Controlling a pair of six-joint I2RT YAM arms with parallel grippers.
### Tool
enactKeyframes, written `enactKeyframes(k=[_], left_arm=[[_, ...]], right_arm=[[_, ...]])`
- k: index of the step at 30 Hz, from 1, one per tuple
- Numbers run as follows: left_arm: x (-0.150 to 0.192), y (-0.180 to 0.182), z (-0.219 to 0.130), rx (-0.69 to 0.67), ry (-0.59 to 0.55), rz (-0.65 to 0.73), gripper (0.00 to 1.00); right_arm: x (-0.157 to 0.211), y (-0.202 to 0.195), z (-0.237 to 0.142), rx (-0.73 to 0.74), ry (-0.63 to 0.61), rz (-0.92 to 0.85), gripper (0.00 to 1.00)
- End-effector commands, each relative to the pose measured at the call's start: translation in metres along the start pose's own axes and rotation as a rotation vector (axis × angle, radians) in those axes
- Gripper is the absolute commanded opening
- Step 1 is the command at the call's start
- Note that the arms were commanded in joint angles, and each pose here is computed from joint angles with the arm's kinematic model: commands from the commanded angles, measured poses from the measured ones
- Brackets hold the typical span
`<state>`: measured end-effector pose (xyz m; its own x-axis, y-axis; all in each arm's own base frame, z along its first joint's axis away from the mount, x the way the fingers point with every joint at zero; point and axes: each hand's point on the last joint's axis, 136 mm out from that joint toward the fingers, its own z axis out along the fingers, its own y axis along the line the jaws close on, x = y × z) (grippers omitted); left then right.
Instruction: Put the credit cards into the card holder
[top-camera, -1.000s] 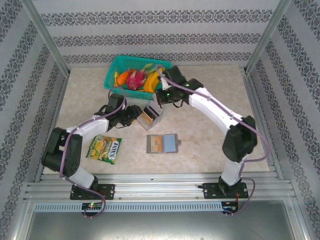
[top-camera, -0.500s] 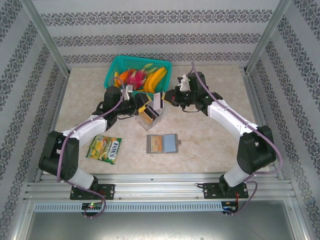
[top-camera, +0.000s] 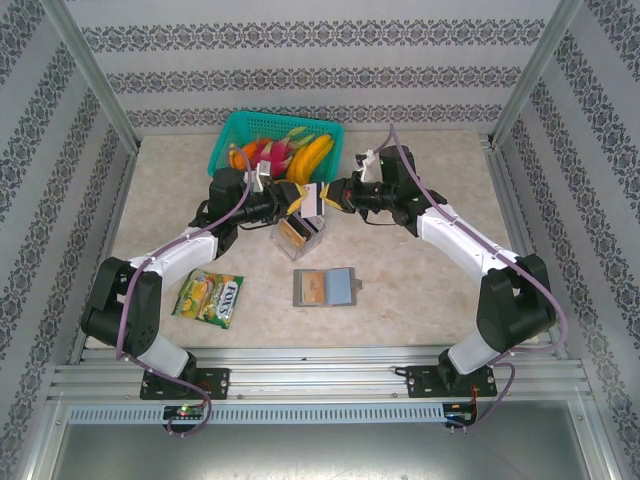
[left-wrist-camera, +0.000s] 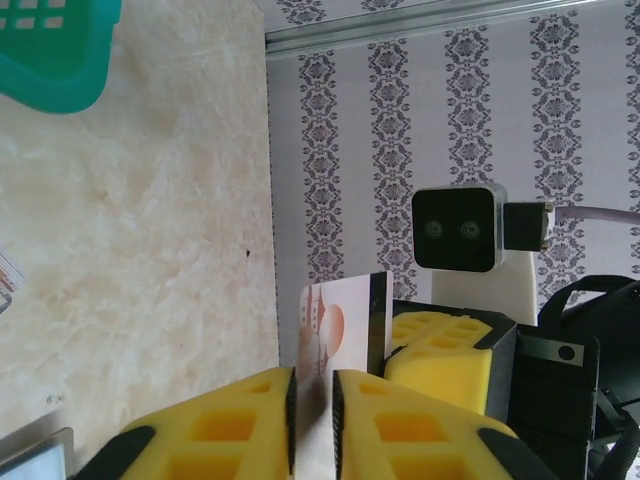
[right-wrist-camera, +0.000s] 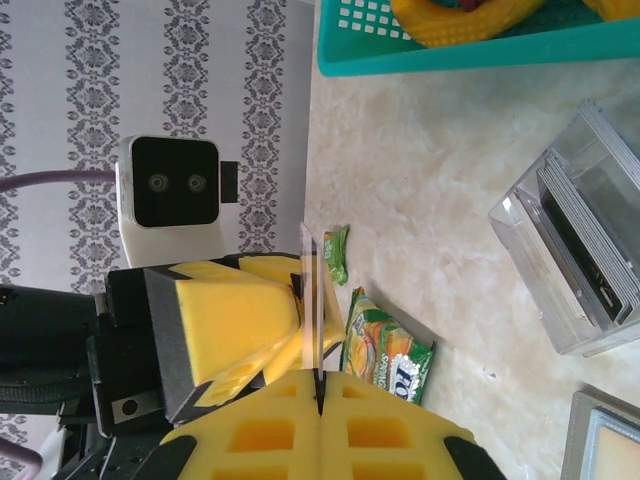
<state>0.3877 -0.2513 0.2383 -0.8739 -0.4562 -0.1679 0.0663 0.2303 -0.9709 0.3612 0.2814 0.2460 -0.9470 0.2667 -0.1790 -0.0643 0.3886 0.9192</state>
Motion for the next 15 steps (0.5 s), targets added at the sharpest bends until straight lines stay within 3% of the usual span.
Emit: enactKeyframes(k=[1, 5, 11, 13, 15], left_arm=[[-0.001, -0.023, 0.004, 0.069, 0.014, 0.016, 0.16], [-0.002, -0.017, 0.004, 0.058, 0.004, -0.058, 0.09], [-0.001, -0.007, 0.003, 0.033, -0.010, -0.160, 0.01], [0.000, -0.001, 0.001, 0.013, -0.017, -0.183, 0.00], [0.002, 0.008, -0.001, -0.020, -0.025, -0.202, 0.00]], right_arm=[[-0.001, -0.003, 0.002, -0.016, 0.019, 0.026, 0.00], [-0.005, -0.009, 0.003, -0.011, 0.016, 0.056, 0.02], [-0.006, -0.017, 0.002, 0.000, 0.009, 0.076, 0.18], [-0.006, -0.021, 0.000, 0.010, 0.002, 0.079, 0.19], [-0.005, -0.028, -0.004, 0.035, -0.008, 0.082, 0.26]])
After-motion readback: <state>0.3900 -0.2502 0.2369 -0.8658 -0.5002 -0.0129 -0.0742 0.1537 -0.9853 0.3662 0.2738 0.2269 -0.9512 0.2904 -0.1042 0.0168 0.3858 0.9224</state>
